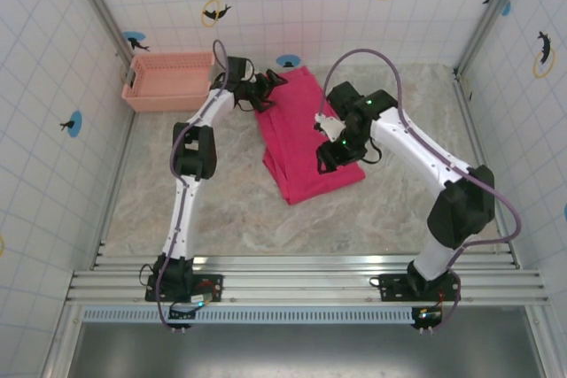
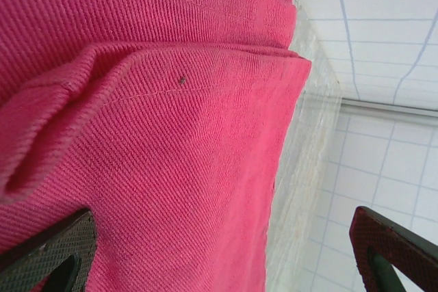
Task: Roll up the long pants
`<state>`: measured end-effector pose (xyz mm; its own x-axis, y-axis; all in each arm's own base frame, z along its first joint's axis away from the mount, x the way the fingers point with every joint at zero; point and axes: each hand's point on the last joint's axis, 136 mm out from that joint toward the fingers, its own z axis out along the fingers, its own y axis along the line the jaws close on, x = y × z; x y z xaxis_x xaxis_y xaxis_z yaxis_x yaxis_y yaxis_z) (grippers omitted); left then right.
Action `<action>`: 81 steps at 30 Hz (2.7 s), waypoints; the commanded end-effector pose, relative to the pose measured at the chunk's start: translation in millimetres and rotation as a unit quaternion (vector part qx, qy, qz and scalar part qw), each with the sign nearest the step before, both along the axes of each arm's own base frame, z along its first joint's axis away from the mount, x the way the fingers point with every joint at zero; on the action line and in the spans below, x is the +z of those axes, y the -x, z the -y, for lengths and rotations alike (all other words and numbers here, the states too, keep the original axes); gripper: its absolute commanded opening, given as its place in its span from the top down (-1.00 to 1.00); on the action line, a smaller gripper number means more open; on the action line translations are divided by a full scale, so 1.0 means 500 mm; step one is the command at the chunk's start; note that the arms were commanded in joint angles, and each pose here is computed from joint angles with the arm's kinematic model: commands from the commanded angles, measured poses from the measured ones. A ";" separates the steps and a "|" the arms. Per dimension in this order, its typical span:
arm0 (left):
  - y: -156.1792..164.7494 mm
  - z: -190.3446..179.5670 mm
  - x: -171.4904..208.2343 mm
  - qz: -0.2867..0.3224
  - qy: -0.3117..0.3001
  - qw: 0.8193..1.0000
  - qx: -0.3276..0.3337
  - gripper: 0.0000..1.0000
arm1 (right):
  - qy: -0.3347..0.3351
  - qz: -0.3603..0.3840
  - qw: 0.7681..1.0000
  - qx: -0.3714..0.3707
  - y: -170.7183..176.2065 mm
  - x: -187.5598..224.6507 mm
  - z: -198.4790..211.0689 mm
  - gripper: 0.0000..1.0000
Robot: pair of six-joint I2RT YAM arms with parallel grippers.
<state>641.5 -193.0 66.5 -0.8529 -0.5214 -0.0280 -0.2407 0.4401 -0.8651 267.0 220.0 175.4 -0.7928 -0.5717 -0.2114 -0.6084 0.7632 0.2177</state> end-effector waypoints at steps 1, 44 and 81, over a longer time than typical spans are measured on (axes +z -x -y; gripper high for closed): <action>0.011 0.021 -0.011 -0.028 0.033 0.999 -0.017 -0.95 | 0.196 0.119 0.958 0.174 -0.005 -0.029 0.109 -0.48; 0.532 -0.156 0.070 -0.100 -0.235 0.948 -0.187 -0.95 | 0.118 0.096 0.900 0.408 0.100 -0.284 -0.159 0.66; 0.543 -0.226 0.119 -0.085 -0.320 0.921 -0.204 -0.95 | 0.134 0.197 0.892 0.384 0.072 -0.241 -0.080 -0.08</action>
<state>374.0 -81.8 122.2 -0.9911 -0.1010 -0.0872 -0.0624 0.9287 -0.3655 217.6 254.9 24.9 -0.0437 -0.9955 -0.0845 -0.9879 0.0556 -0.1447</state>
